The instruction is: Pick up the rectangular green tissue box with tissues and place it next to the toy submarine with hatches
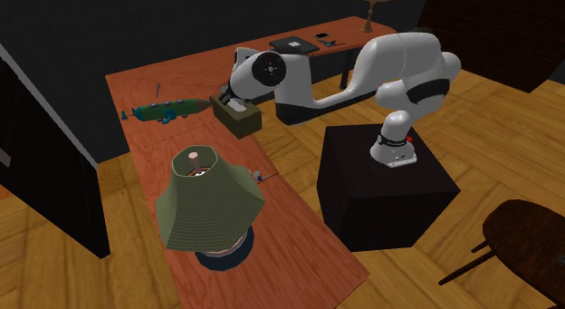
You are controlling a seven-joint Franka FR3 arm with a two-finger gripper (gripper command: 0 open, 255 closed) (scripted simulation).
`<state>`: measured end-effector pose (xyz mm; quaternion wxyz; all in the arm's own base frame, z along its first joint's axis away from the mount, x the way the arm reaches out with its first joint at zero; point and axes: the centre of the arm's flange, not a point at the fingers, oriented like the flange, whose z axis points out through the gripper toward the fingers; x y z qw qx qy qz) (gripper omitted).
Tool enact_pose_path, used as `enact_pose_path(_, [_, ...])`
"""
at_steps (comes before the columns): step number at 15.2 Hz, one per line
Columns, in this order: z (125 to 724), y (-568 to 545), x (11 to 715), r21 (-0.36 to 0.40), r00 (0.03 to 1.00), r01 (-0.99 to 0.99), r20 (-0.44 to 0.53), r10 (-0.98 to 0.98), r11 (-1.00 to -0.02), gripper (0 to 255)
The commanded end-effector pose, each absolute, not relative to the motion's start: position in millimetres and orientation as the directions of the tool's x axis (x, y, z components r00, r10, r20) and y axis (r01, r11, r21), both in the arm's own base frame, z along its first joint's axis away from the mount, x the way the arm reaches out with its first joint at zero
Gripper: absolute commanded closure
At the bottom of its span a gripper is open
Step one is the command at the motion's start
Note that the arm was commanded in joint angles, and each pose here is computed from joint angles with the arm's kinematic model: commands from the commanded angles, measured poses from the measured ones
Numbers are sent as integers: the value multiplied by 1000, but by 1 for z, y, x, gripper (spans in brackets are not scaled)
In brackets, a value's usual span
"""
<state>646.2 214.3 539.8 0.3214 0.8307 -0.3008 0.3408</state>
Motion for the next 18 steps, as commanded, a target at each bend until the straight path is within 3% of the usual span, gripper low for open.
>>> enact_pose_path(1, [543,188,655,328,586,-718,760,-280,-613,255])
enact_pose_path(13, [544,33,720,328,586,-718,760,-280,-613,255])
enact_pose_path(18, [517,34,720,328,586,-718,760,-280,-613,255])
